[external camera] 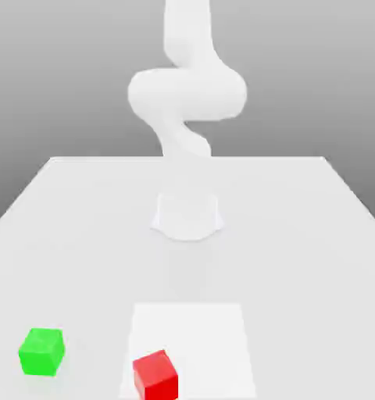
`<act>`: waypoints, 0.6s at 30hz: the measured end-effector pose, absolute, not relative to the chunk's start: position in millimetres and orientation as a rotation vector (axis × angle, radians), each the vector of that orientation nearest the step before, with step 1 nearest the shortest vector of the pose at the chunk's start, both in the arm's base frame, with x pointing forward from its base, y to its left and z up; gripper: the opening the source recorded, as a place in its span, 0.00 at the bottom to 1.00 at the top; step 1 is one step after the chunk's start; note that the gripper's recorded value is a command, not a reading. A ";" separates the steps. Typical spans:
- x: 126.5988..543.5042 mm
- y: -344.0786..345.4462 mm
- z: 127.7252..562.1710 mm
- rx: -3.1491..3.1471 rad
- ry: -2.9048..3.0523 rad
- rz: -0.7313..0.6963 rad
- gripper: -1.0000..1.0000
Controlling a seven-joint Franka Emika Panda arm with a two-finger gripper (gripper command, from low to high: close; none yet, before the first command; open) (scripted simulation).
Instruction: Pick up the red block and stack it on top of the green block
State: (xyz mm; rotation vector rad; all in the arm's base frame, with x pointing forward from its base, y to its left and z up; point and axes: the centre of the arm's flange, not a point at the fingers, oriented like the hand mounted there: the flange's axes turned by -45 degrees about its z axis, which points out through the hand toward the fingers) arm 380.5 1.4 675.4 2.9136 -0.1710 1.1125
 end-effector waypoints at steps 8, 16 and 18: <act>467.0 -13.6 540.5 2.906 -0.632 0.768 0.50; 504.6 -38.2 393.8 2.842 -1.058 0.450 0.50; 506.6 -44.9 357.6 2.817 -1.168 0.371 0.50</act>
